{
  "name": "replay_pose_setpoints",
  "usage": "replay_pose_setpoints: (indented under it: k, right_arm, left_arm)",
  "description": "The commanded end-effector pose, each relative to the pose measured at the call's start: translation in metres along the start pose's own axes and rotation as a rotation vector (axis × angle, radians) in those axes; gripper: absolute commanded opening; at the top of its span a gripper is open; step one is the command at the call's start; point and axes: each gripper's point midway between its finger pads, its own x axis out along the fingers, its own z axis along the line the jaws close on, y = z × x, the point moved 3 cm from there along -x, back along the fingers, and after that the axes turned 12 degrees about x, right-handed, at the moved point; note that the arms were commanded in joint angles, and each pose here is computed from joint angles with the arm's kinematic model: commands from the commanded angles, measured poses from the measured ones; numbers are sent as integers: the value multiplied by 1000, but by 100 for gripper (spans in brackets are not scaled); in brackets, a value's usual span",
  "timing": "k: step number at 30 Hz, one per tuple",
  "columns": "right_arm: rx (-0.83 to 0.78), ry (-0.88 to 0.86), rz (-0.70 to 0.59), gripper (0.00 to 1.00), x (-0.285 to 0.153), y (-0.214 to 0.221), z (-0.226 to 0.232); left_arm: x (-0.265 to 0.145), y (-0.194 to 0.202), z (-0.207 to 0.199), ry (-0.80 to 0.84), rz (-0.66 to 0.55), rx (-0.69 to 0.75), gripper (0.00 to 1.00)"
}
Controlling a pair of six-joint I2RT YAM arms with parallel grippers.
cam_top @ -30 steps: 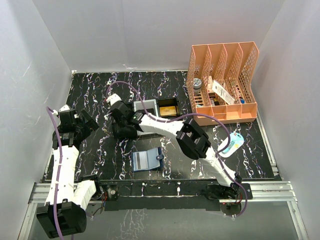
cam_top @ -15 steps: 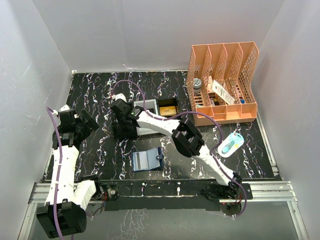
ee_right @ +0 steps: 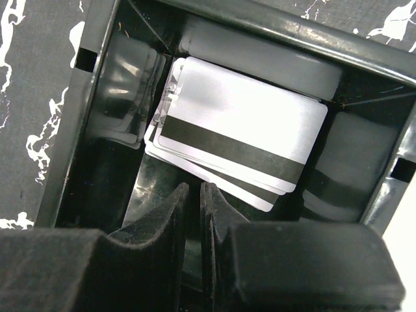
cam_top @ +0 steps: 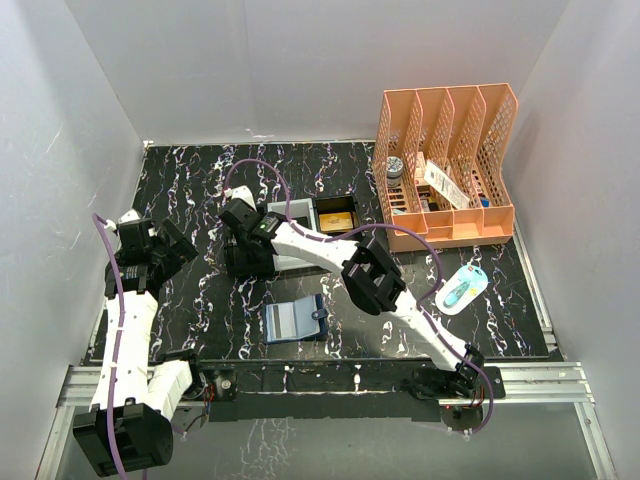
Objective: Take the credit cards out of the card holder
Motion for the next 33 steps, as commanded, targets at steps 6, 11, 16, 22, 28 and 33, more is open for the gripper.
replay_pose_setpoints:
  k: [6,11,16,22,28,33]
  right_arm:
    - [-41,104,48,12,26,27,-24]
    - [-81,181,-15,14,28,18,-36]
    - [-105,117,-99,17,11,-15,-18]
    - [-79,-52,-198,24,-45,-70,19]
    - [-28,-185,-241,30,-99,-99,38]
    - [4,-229,-232,31,-136,-103,35]
  left_arm:
    - [-1,1,0,9,5,-1,99]
    - [-2,1,0,10,2,-1,99]
    - [-2,1,0,10,1,-1,99]
    - [-2,1,-1,19,-2,1,99]
    - [-1,2,-4,38,9,8,99]
    - [-2,3,-10,89,5,20,99]
